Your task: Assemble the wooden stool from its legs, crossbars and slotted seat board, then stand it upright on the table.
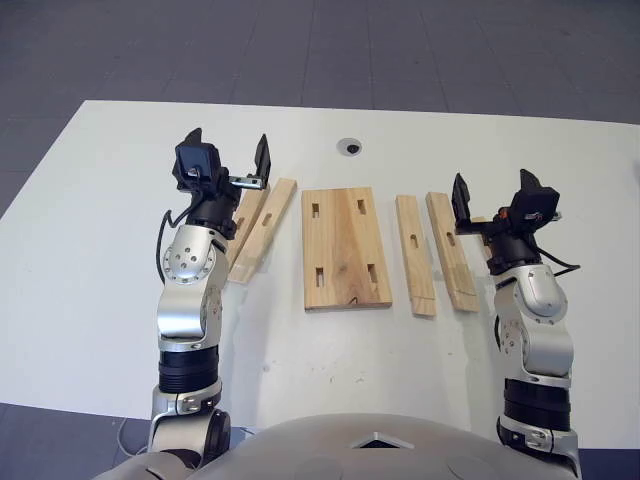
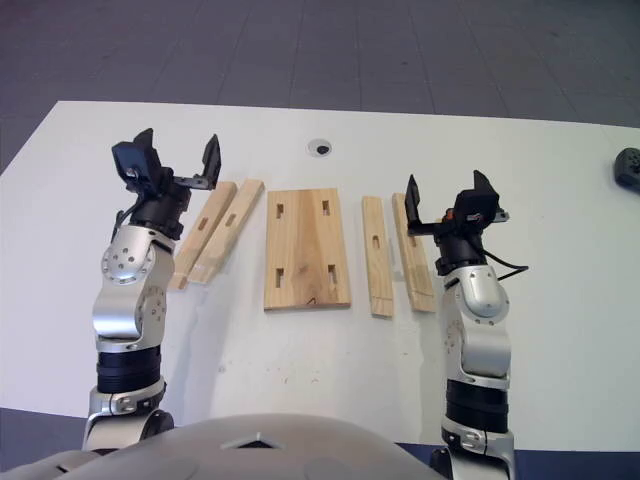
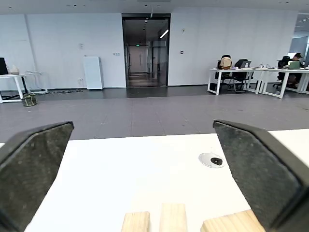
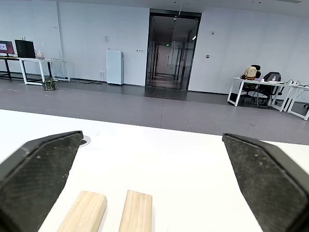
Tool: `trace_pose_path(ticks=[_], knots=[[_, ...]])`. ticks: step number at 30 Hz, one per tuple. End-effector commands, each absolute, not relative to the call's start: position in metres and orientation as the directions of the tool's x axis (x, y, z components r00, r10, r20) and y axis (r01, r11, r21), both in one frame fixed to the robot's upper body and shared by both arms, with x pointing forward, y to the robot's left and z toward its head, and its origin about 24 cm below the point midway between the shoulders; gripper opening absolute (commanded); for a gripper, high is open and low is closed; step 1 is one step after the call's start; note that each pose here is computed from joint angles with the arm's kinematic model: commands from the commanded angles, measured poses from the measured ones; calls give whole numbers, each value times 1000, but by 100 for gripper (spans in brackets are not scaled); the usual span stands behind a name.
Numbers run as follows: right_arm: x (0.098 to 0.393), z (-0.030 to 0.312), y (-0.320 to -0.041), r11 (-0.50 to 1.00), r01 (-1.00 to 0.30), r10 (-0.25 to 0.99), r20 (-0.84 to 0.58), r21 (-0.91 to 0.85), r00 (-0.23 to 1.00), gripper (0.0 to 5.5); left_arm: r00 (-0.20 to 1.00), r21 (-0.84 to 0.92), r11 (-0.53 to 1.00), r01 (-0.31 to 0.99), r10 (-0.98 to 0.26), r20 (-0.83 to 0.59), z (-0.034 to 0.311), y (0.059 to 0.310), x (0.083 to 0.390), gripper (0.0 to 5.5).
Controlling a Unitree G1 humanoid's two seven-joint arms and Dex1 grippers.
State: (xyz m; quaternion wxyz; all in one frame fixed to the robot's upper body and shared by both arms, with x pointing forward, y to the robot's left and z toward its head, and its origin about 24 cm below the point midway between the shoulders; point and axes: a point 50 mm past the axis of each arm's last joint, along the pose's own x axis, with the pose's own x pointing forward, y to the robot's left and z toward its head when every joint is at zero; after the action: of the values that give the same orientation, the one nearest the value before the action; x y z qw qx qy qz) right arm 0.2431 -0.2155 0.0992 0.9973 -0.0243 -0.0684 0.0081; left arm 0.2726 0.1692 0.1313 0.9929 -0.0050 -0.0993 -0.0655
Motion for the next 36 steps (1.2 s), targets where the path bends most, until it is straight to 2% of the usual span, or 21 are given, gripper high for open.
trace_pose_path(ticks=[1, 3, 7, 14, 19, 26, 31, 36], knots=[[241, 103, -223, 998, 3, 6, 137, -61, 991, 537, 995, 104, 991, 83, -89, 50, 116, 218, 264, 540], [239, 101, -226, 998, 11, -2, 130, -63, 991, 537, 997, 130, 989, 68, -62, -53, 106, 242, 261, 540], [239, 100, -225, 998, 10, -1, 126, -69, 992, 537, 969, 142, 983, 113, -78, -233, 88, 266, 258, 540], [236, 102, -226, 997, 18, -9, 128, -71, 992, 537, 853, 38, 976, 212, -166, -495, 48, 277, 258, 540], [239, 104, -225, 997, 11, -1, 130, -73, 992, 540, 783, -15, 984, 176, -149, -604, 22, 286, 253, 458], [239, 103, -223, 997, 0, 10, 124, -77, 992, 540, 750, -51, 981, 186, -176, -638, 13, 287, 242, 349], [241, 104, -222, 997, -1, 11, 130, -77, 991, 540, 714, -16, 972, 233, -182, -676, 4, 284, 232, 260], [241, 105, -222, 997, 0, 10, 130, -77, 991, 540, 730, 16, 971, 238, -168, -662, 4, 283, 232, 174]])
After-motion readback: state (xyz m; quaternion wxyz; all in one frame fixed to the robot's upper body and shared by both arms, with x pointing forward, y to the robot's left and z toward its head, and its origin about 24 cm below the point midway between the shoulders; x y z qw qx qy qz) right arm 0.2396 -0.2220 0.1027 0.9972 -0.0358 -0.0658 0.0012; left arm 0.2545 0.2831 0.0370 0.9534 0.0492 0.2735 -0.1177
